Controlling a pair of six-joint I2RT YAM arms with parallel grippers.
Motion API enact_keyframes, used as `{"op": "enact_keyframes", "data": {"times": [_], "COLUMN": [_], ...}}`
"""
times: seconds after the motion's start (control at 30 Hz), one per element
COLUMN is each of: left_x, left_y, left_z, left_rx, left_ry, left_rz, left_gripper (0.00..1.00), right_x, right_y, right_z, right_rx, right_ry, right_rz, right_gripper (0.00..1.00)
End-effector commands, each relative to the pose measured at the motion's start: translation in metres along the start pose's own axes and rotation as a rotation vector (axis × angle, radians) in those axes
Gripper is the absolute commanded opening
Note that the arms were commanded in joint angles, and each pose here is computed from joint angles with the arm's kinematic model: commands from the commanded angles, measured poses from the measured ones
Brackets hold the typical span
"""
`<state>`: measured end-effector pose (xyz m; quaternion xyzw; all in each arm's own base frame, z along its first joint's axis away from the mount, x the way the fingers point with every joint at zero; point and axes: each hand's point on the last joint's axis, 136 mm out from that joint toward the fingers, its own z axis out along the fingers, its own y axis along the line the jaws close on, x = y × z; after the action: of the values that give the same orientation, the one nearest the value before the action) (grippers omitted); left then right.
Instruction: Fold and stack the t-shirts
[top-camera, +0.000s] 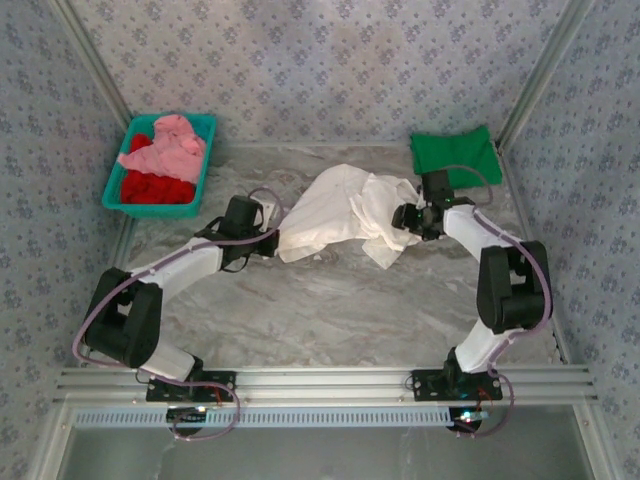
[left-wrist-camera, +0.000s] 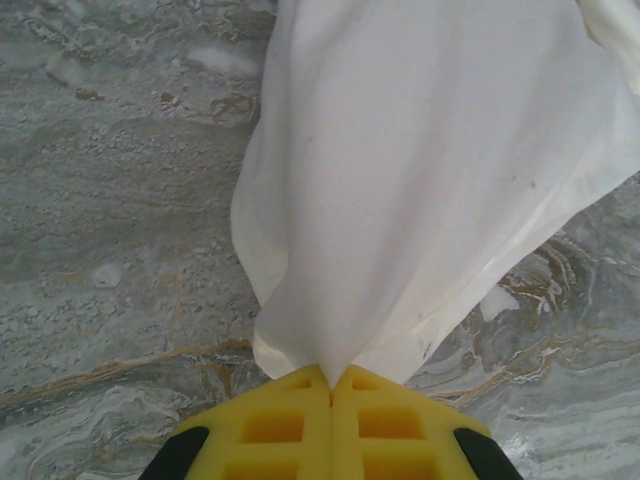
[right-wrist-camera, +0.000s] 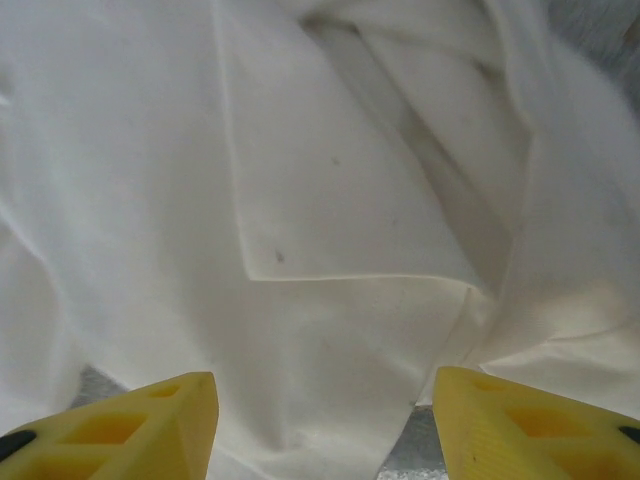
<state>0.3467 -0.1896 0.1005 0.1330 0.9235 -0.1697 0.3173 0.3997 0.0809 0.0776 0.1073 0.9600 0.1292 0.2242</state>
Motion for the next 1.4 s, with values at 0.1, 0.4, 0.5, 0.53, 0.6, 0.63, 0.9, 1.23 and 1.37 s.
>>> {"op": "enact_keyframes", "data": {"times": [0.1, 0.4, 0.5, 0.53, 0.6, 0.63, 0.9, 1.23, 1.37], "left_x": [-0.018, -0.038, -0.04, -0.041, -0.047, -0.052, -0.084, -0.124, -0.132], "left_y": [0.016, 0.036, 0.046, 0.049, 0.052, 0.051, 0.052, 0.028, 0.006], "left_z": [-0.014, -0.032, -0.039, -0.042, -0.052, -0.06, -0.124, -0.234, -0.278], "left_rx": [-0.024, -0.063, -0.083, -0.089, -0.094, -0.089, -0.149, -0.178, -0.126], "left_ry": [-0.08, -0.18, -0.188, -0.191, -0.214, -0.236, -0.377, -0.559, -0.62], "left_rz": [-0.08, -0.141, -0.163, -0.17, -0.174, -0.163, -0.102, 0.022, 0.07], "left_gripper": [0.0, 0.0, 0.0, 0.0, 0.0, 0.0, 0.0, 0.0, 0.0], "right_x": [0.018, 0.015, 0.007, 0.003, -0.005, -0.01, -0.045, -0.057, -0.048], "right_y": [0.005, 0.008, 0.011, 0.014, 0.018, 0.021, 0.053, 0.074, 0.082], "right_z": [0.019, 0.009, -0.008, -0.016, -0.032, -0.042, -0.135, -0.288, -0.347], "right_rx": [-0.019, -0.054, -0.063, -0.076, -0.099, -0.117, -0.269, -0.298, -0.295], "right_ry": [0.084, 0.041, 0.003, -0.019, -0.059, -0.084, -0.349, -0.714, -0.834], "right_rz": [0.003, 0.012, 0.007, 0.005, 0.001, -0.004, -0.093, -0.226, -0.285], "right_gripper": [0.46, 0.08, 0.02, 0.0, 0.0, 0.0, 0.0, 0.0, 0.0]}}
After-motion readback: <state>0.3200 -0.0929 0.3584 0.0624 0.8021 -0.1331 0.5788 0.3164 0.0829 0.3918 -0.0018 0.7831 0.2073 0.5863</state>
